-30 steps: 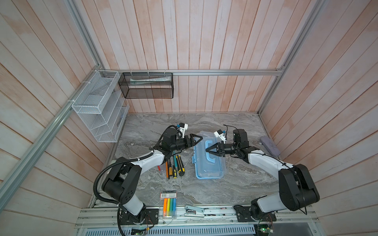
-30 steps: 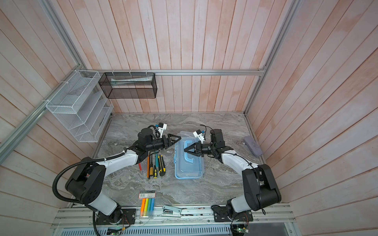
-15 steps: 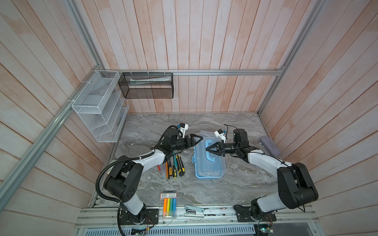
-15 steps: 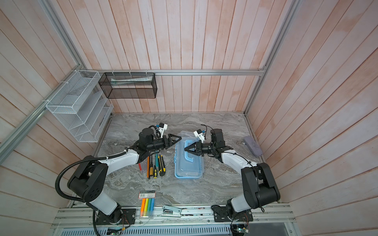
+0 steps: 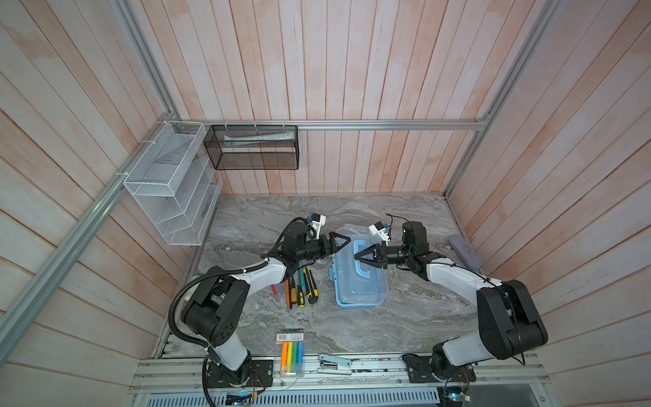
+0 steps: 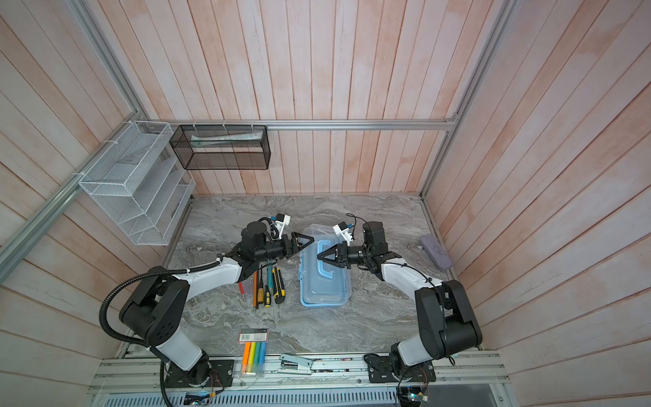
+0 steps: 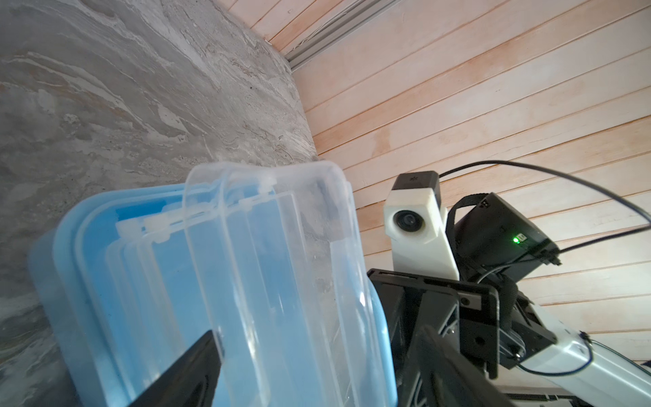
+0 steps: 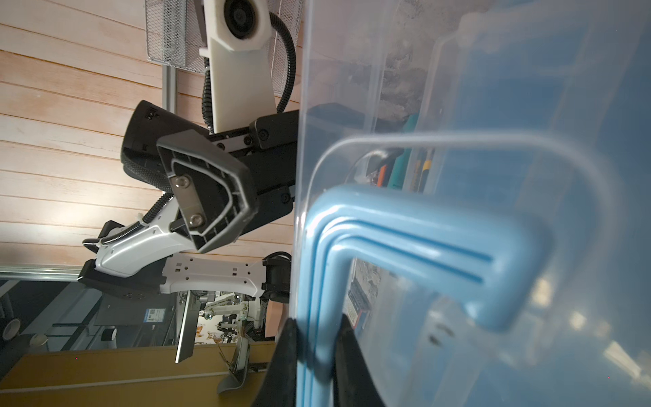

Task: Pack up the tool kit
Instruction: 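Swing the clear lid open away from the left gripper with the right gripper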

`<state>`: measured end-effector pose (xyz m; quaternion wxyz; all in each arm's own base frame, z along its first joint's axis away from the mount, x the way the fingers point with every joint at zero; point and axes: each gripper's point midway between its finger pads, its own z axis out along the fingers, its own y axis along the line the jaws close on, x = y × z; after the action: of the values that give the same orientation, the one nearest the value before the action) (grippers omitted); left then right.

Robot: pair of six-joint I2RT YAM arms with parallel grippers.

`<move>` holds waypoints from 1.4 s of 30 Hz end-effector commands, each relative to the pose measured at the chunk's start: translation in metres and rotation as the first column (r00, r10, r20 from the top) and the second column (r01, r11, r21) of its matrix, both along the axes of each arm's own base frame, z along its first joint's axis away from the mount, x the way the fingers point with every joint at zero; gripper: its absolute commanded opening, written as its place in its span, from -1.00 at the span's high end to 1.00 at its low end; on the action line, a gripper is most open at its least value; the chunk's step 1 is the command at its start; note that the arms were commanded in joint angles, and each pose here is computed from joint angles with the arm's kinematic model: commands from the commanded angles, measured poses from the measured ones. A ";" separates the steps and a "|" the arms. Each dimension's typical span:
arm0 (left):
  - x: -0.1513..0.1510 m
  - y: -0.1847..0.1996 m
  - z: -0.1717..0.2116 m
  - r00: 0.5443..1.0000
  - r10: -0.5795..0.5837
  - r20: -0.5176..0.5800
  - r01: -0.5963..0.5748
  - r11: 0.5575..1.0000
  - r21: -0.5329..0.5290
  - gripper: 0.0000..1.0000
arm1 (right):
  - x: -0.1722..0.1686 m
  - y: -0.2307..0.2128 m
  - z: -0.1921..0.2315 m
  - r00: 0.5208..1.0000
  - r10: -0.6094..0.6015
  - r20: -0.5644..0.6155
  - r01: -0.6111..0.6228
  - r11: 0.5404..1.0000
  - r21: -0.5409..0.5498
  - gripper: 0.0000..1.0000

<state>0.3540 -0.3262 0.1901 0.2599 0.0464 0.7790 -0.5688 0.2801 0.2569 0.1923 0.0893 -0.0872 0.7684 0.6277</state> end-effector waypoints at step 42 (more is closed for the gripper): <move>0.015 -0.113 0.066 0.979 -0.155 0.133 0.148 0.987 0.063 -0.80 | 0.027 -0.169 0.056 0.669 -0.651 0.358 0.738 0.636 -0.224 -0.29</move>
<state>0.3636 -0.4656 0.2571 0.2417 0.1619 0.7463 -0.5987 0.3077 0.0879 0.2532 0.4066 0.1386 0.8171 0.3845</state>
